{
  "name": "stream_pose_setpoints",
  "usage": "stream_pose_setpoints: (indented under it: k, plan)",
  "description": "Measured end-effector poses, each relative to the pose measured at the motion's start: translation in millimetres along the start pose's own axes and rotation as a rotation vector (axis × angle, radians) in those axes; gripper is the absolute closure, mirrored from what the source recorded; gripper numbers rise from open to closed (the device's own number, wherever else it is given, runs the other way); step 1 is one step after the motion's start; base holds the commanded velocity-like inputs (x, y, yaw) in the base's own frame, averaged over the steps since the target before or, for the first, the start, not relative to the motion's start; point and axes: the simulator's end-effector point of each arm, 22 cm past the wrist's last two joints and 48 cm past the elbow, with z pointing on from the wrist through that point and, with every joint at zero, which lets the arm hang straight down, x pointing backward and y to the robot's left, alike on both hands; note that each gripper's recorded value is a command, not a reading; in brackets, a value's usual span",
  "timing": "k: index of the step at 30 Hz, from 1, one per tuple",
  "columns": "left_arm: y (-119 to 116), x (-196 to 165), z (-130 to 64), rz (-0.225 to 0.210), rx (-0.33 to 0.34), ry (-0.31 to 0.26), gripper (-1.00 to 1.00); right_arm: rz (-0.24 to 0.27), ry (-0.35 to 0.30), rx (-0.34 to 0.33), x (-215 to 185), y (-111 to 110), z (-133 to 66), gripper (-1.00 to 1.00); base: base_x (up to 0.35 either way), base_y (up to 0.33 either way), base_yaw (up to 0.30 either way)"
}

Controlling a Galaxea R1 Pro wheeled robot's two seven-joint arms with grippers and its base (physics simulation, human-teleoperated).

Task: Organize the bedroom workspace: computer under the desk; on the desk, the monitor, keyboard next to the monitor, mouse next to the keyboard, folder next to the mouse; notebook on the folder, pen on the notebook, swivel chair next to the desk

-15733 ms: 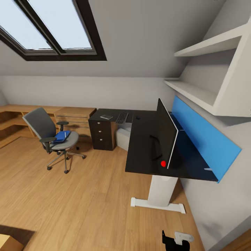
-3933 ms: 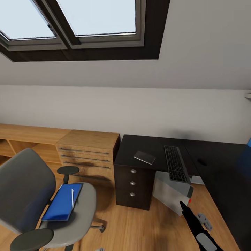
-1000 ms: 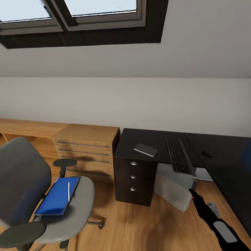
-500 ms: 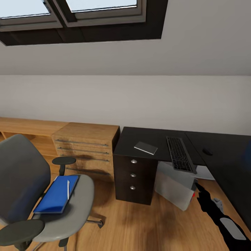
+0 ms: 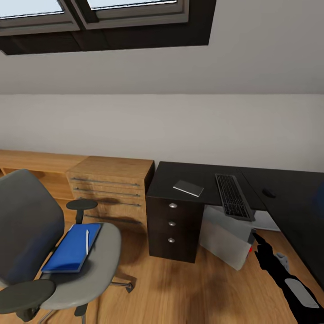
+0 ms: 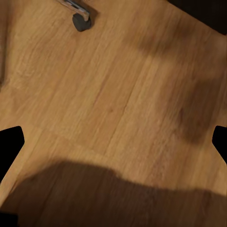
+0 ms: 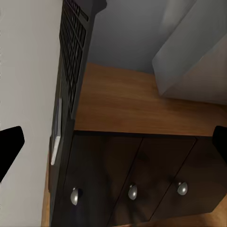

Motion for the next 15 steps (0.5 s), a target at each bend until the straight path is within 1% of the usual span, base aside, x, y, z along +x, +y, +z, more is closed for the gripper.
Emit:
stream_pose_setpoints:
  k: [9,15]
  plan:
    - [3,8,12.3,0.002,0.003,-0.009,-1.00,0.001,-0.001,-0.012,3,-11,3.9,-1.00,0.000,0.000,0.000]
    - [5,15,20.6,0.003,0.004,-0.009,-1.00,-0.006,0.000,-0.046,4,-6,7.9,-1.00,0.000,0.000,0.000]
